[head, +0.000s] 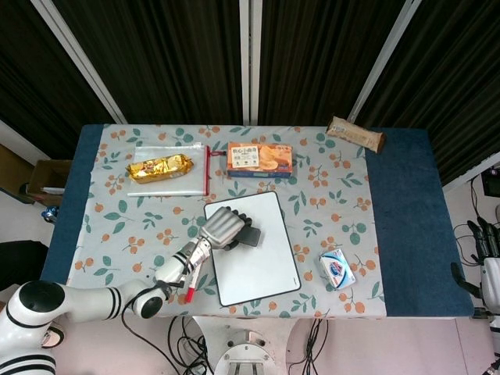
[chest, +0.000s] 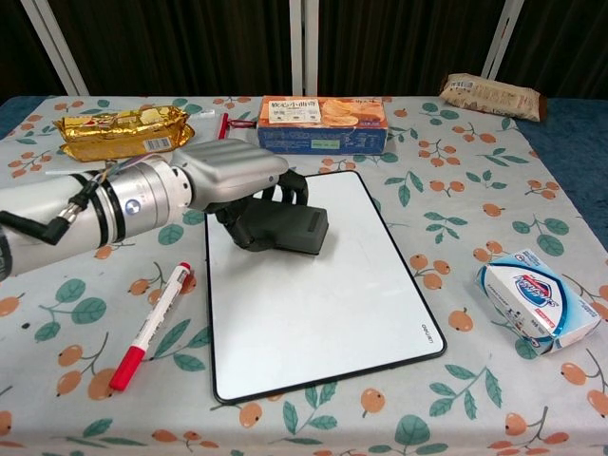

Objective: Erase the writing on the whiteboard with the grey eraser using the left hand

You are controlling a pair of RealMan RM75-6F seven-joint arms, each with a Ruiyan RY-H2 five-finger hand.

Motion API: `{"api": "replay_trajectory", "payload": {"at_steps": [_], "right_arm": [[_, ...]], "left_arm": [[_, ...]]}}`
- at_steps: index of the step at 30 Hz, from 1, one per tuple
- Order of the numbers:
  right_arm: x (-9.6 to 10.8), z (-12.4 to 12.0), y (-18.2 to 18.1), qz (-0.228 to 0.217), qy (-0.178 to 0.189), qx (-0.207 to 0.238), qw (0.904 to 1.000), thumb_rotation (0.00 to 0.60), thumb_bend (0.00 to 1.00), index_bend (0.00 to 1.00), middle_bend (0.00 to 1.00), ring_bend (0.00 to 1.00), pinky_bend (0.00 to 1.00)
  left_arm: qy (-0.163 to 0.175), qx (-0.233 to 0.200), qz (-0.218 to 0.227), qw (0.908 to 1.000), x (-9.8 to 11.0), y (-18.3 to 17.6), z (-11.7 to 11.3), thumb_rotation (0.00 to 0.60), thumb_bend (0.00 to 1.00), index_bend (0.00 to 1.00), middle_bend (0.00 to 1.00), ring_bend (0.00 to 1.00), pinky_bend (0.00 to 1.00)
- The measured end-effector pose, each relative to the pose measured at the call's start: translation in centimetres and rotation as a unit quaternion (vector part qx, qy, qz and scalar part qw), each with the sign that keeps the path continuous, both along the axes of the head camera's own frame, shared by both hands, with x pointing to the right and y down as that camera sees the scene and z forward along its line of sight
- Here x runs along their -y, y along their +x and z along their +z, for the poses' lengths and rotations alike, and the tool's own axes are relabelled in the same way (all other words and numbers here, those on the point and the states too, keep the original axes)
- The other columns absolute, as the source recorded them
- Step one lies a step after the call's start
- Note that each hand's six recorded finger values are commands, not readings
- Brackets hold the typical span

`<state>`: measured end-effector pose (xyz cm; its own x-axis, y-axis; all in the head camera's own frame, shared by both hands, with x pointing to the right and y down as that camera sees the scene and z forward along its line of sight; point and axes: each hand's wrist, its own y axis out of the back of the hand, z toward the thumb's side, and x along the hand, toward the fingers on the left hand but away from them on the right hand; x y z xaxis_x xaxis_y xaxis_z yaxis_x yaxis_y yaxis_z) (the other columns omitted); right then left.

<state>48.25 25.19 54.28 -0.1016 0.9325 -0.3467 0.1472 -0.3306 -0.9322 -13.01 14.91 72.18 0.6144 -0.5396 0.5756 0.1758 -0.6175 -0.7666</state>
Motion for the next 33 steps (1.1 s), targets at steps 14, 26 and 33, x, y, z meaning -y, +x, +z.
{"api": "replay_trajectory", "payload": {"at_steps": [14,26,33], "right_arm": [[-0.3,-0.2,-0.2,-0.004,0.004,0.006,1.0000,0.600,0.28,0.00,0.00,0.00,0.00],[-0.4,-0.2,-0.3,-0.005,0.003,0.003,1.0000,0.600,0.28,0.00,0.00,0.00,0.00],[0.0,-0.2,-0.8,-0.010,0.004,0.002,0.9999,0.600,0.28,0.00,0.00,0.00,0.00]], "left_arm": [[-0.029,-0.003,0.030,0.9991,-4.7,-2.2,-2.0,0.600,0.52,0.71,0.61,0.55,0.69],[-0.065,-0.034,0.044,0.9963,-7.9,-3.3,-5.1,0.600,0.52,0.71,0.61,0.55,0.69],[-0.011,-0.067,0.002,0.9977,-4.5,-4.9,-8.3,0.600,0.52,0.71,0.61,0.55,0.69]]}}
